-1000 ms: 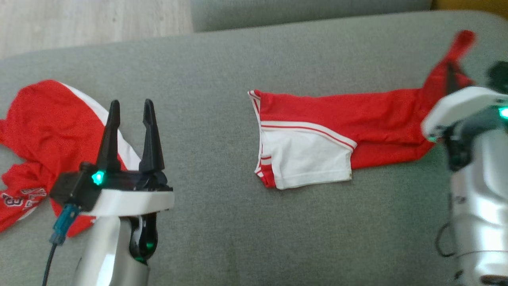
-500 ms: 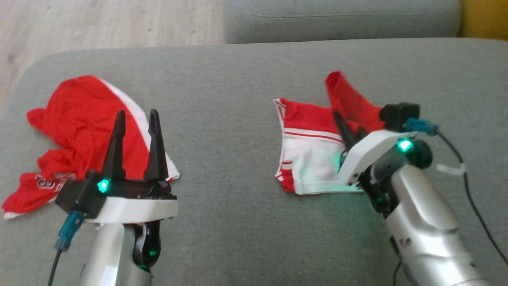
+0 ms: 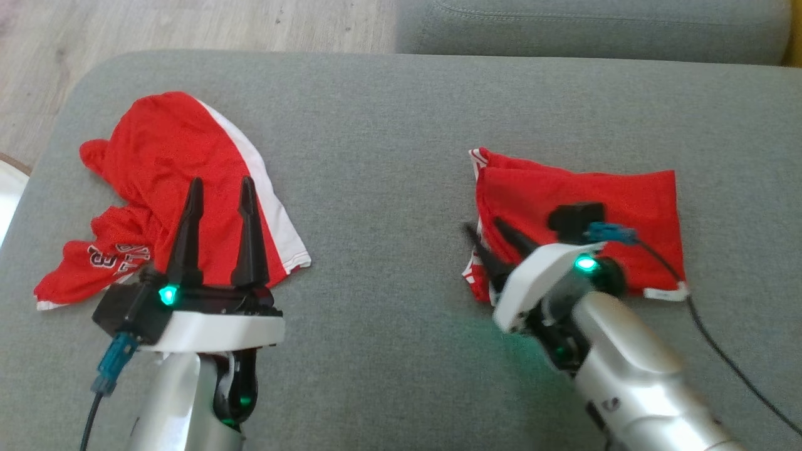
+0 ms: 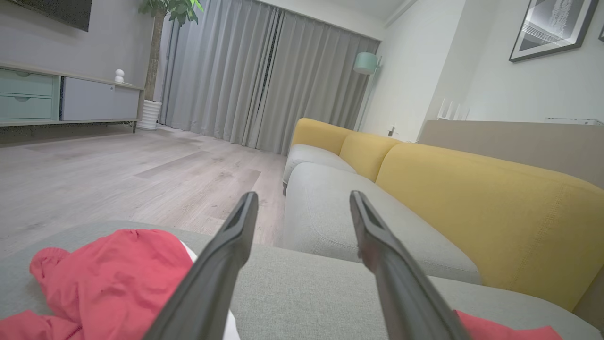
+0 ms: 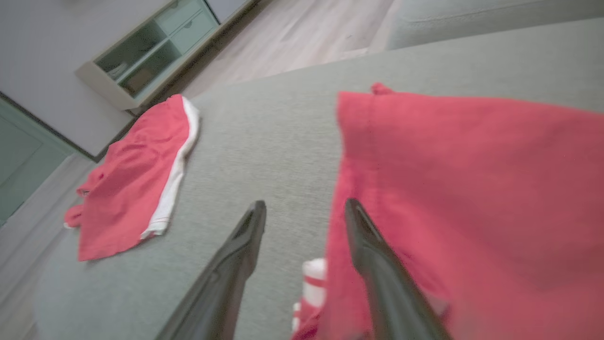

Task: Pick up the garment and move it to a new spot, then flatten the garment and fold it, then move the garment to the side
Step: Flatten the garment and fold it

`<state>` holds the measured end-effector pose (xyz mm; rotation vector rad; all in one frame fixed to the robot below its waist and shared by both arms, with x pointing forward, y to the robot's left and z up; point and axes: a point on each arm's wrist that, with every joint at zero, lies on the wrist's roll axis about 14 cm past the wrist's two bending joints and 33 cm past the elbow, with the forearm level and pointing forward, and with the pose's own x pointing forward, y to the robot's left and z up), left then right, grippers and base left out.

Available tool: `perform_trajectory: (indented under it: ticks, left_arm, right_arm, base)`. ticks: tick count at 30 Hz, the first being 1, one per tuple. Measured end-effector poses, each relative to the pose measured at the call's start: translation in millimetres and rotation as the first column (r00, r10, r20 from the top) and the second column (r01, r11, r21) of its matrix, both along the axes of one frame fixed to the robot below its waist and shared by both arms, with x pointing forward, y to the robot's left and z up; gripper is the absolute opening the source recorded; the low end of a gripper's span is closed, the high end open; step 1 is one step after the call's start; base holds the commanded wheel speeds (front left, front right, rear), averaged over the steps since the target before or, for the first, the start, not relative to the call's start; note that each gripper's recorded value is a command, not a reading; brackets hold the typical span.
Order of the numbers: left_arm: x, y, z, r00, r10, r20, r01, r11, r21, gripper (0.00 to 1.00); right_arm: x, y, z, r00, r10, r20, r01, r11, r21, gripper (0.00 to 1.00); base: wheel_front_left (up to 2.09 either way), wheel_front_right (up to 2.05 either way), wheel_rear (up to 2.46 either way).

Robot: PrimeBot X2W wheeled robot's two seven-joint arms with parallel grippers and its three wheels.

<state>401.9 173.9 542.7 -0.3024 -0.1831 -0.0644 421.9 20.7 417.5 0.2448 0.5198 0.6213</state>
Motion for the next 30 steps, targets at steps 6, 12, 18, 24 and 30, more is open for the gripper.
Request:
perform_trajectory:
  ticks: [6, 12, 18, 24, 30]
  left_arm:
    - [3, -7, 3, 1.000, -0.020, 0.010, 0.020, 1.000, -0.003, 1.00]
    - [9, -21, 10, 0.998, -0.058, 0.033, 0.058, 0.998, -0.008, 1.00]
    - [16, -44, 19, 0.991, -0.120, 0.061, 0.121, 0.993, -0.014, 1.00]
    - [20, -65, 13, 0.983, -0.176, 0.046, 0.177, 0.984, -0.009, 1.00]
    - [14, -75, -13, 0.979, -0.204, -0.026, 0.205, 0.979, 0.013, 1.00]
  right_arm:
    - [1, 19, 36, 0.997, 0.017, 0.078, -0.026, 0.993, 0.114, 1.00]
    - [34, -9, 78, 0.959, -0.087, 0.270, 0.057, 0.991, 0.118, 1.00]
    - [57, -79, 100, 0.880, -0.208, 0.427, 0.212, 0.977, 0.040, 1.00]
    - [54, -162, 105, 0.797, -0.309, 0.519, 0.380, 0.925, -0.032, 1.00]
    - [20, -199, 89, 0.734, -0.445, 0.514, 0.515, 0.857, 0.007, 1.00]
  base:
    - [0.00, 0.00, 0.00]
    - [0.00, 0.00, 0.00]
    - [0.00, 0.00, 0.00]
    - [0.00, 0.00, 0.00]
    - [0.00, 0.00, 0.00]
